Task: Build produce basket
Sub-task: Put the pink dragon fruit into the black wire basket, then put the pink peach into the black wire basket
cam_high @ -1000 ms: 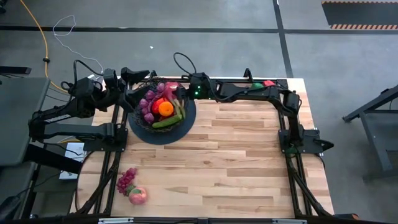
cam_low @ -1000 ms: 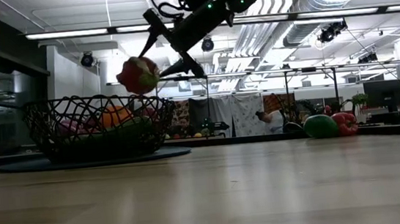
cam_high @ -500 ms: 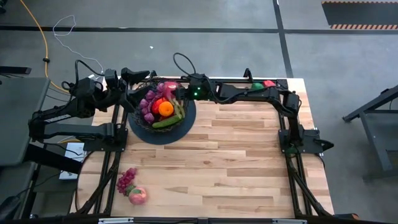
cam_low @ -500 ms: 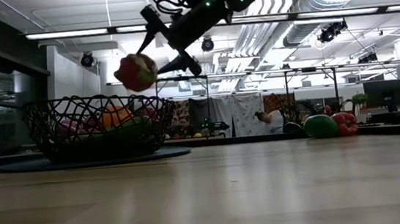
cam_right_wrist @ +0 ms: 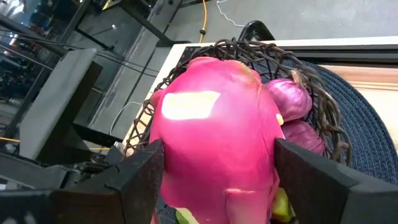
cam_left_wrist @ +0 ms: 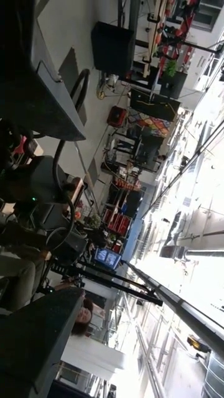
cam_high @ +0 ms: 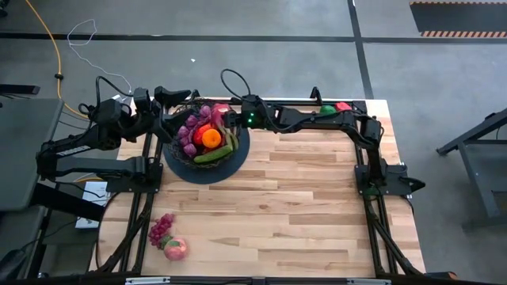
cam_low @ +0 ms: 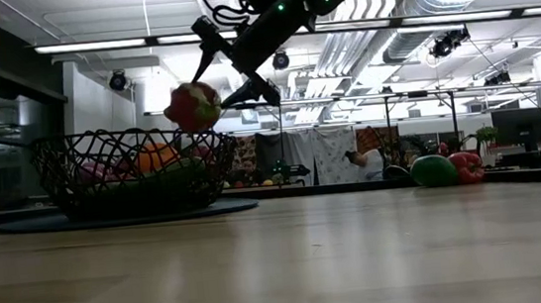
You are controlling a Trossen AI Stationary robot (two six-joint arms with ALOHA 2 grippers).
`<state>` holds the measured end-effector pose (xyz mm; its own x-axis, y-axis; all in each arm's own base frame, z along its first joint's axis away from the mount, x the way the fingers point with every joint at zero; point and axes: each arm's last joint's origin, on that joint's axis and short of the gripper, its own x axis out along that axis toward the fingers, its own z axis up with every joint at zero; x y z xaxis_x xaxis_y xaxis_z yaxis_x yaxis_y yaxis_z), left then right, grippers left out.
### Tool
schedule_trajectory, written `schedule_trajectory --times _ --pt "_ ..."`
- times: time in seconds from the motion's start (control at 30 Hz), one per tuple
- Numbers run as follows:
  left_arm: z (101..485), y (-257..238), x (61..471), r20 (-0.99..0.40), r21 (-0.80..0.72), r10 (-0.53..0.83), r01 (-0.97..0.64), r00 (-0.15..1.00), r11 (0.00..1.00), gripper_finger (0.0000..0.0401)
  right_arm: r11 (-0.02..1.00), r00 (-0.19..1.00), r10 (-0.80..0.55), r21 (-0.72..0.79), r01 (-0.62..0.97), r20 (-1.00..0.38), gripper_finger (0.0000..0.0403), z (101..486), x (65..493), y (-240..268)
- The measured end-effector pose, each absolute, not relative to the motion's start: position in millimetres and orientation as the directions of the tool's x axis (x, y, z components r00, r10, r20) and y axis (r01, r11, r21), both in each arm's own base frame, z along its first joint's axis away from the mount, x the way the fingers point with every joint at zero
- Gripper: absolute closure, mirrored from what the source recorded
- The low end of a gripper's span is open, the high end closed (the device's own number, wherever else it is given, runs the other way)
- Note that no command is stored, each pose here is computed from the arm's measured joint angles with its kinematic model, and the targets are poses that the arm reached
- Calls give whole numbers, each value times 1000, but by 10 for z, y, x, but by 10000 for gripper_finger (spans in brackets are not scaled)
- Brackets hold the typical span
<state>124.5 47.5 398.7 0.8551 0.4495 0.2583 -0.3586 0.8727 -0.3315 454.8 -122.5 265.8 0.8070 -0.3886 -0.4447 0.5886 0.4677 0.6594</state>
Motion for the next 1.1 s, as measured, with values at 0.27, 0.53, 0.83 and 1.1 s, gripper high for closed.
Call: schedule_trajectory --times 0.27,0.53,0.83,1.1 --pt "3987 475 1245 258 -332 449 -359 855 873 10 471 812 -378 663 582 -444 121 2659 4550 -1222" --pt "3987 475 1245 258 -331 449 -358 855 873 10 500 827 -360 659 562 -432 87 2672 4558 -1218" --pt "3987 475 1245 258 -331 448 -357 856 873 10 551 842 -320 637 538 -434 13 2672 4549 -1258" --pt "3987 475 1245 258 -331 448 -357 856 873 10 674 904 -179 620 401 -389 26 3027 4295 -1480"
